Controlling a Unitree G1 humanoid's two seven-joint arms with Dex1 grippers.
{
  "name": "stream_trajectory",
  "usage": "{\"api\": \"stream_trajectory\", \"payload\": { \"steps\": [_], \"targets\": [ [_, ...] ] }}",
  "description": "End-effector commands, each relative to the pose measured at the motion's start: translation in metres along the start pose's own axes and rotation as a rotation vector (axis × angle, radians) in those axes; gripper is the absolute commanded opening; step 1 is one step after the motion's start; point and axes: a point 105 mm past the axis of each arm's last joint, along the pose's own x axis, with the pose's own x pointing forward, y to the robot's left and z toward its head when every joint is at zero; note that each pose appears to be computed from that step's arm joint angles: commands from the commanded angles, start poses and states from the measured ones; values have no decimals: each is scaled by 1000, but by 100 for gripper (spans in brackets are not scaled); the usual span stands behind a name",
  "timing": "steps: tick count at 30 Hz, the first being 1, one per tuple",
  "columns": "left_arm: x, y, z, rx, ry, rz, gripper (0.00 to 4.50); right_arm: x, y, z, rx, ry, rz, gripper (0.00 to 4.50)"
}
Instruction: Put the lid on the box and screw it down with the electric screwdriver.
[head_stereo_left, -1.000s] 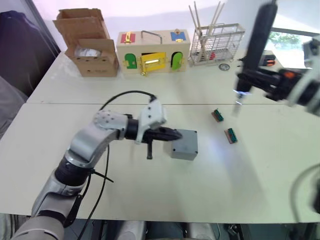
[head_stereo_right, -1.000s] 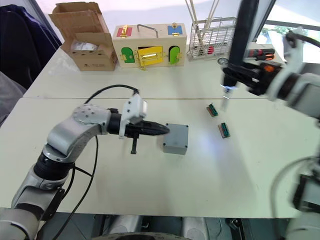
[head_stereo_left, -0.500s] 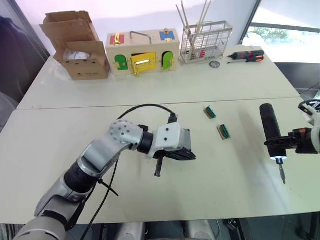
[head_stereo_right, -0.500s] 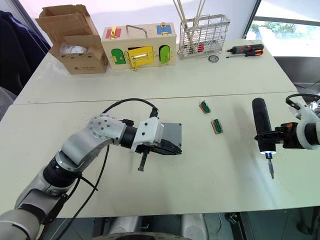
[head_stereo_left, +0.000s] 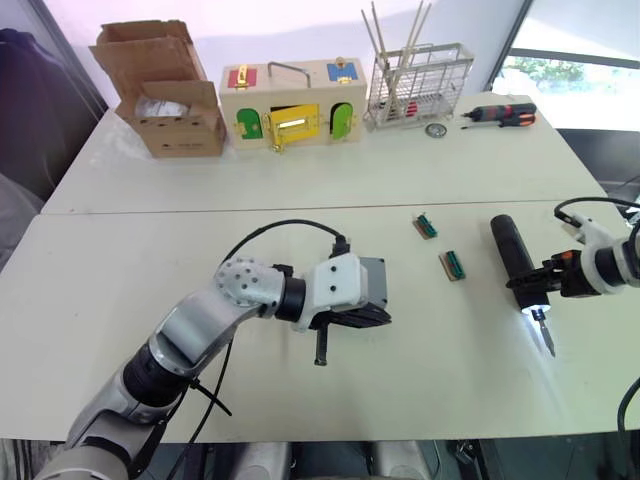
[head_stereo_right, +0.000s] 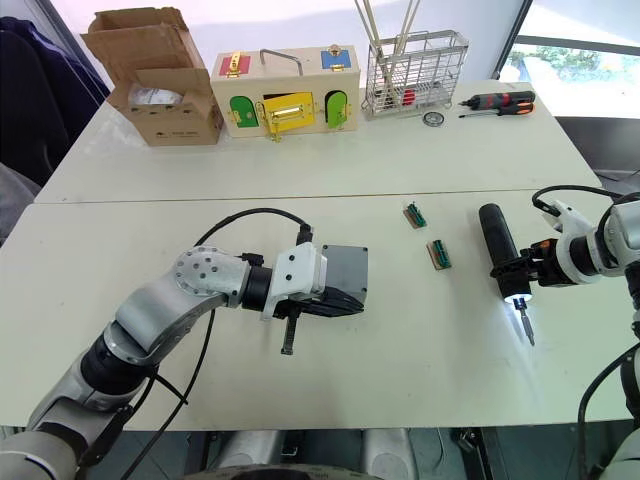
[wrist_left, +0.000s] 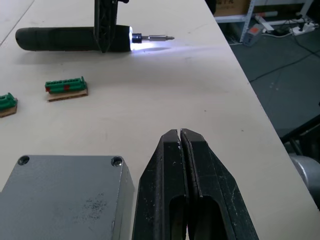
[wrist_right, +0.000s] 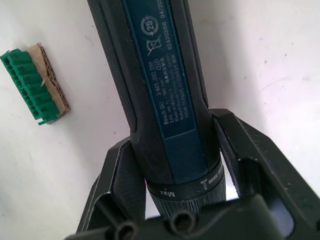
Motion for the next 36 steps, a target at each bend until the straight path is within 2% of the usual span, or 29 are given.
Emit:
{"api": "stream_trajectory", "payload": {
  "steps": [1,3,7,8,11,14,16,19,21,25,29,36],
  "targets": [
    [-6,2,9,29,-24,29,0,-5,-6,5,-26,-10,-36,390],
    [-8,5,8,28,-18,45,0,-5,-6,6,-29,-9,-39,449],
    [-18,19,7,30,-3,114,0,-11,-12,16,-15,-56,-82,449],
    [-23,25,7,29,0,146,0,-16,-14,26,-48,-105,-102,449],
    [-48,52,4,14,27,286,0,-47,10,88,-222,-455,-61,449],
    [-67,65,-4,5,81,368,0,-61,56,101,-387,-598,101,449],
    [-76,66,-12,5,139,387,0,-60,92,81,-509,-577,262,449],
    [-80,60,-35,27,278,373,0,-46,142,26,-718,-472,469,449],
    [-77,58,-39,5,277,373,0,-30,155,-2,-790,-403,499,449],
    [-72,51,-53,-13,317,346,0,-2,172,-37,-862,-343,528,449],
    [-62,46,-63,-65,296,330,0,19,182,-50,-835,-347,555,449],
    [-39,48,-71,-129,225,308,0,45,194,-50,-798,-375,538,449]
  ]
}}
